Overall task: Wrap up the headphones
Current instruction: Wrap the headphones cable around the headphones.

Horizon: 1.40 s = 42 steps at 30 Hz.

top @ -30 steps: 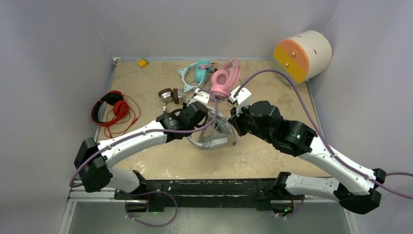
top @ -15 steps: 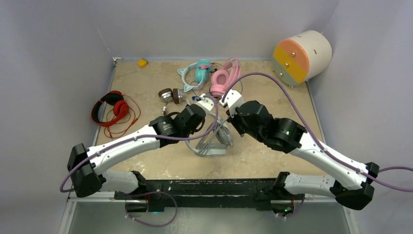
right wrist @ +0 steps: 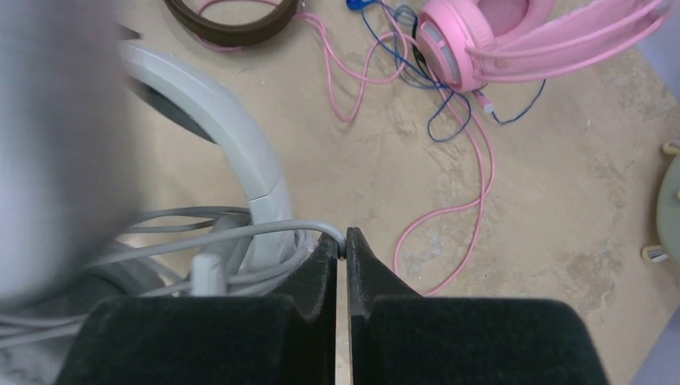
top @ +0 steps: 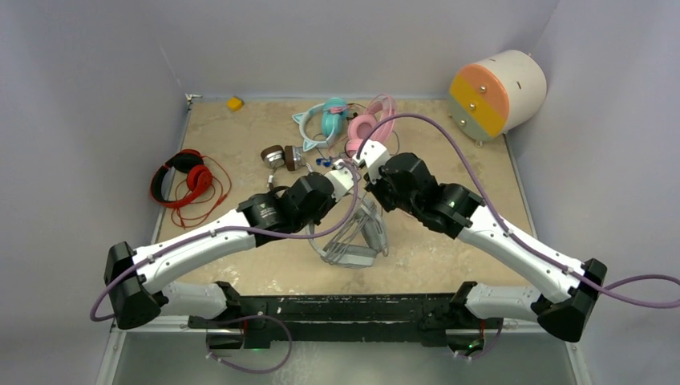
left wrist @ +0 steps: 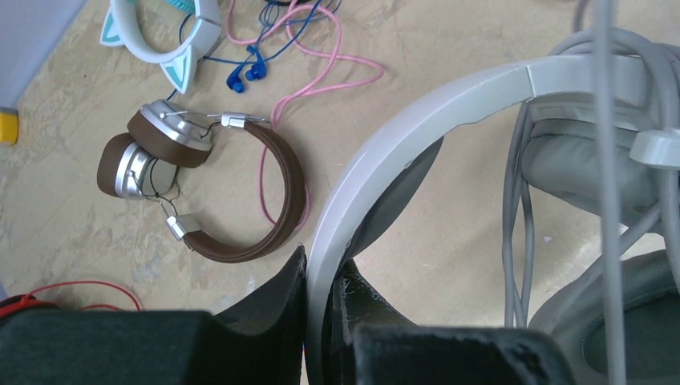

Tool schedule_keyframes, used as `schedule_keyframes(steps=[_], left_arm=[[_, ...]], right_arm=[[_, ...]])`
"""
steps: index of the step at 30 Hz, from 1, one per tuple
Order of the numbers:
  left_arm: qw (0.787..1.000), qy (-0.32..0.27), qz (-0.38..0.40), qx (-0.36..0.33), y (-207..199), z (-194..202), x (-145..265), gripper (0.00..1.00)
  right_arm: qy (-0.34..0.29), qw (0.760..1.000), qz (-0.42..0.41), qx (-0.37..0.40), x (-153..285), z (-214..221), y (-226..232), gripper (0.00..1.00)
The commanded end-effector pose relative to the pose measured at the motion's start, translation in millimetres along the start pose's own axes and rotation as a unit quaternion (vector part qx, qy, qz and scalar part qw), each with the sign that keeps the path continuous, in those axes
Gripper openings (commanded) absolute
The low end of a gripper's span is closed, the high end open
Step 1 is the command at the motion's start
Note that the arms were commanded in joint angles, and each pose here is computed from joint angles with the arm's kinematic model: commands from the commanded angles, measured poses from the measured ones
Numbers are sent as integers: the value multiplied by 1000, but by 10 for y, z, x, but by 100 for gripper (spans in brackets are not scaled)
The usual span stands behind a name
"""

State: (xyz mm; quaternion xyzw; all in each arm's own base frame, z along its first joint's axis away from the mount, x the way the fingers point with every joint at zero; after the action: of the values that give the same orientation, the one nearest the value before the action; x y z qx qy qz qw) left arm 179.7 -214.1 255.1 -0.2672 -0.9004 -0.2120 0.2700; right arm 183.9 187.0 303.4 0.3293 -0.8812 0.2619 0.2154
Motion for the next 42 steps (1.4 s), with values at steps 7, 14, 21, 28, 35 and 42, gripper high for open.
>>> schedule_keyframes(steps=[7,14,21,28,35,42], left_arm=[[988,-95,95,71,-7,-100,492,0],[966,-129,174,140,-45,-205,824,0],[957,-130,171,196,56,-244,1103,0],[949,-98,153,257,120,-332,1294,0],[947,-74,100,296,190,-426,1324,0],[938,-90,85,325,239,-514,1386,0]], right_arm=[[-35,996,12,-80,-126,232,-48,0],[-100,989,-18,-112,-113,317,61,21],[-114,985,7,-131,-53,377,19,29],[-135,977,-24,-162,2,561,142,38],[-162,960,-62,-221,103,758,295,42],[-207,940,-104,-252,71,835,427,55]])
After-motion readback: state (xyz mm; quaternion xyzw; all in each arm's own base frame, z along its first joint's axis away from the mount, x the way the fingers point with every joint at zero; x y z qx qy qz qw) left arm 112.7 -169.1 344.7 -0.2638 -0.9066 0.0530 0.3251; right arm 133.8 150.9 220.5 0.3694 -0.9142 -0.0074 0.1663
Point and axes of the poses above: each gripper's point midway between its finger pads, its own x axis back along the fingers, its own y axis along the line the jaws close on, z = x × y, the point moved 9 cm from there along x, back along the fingers, and after that the axes turned 6 degrees about x, right-handed, at the moved point
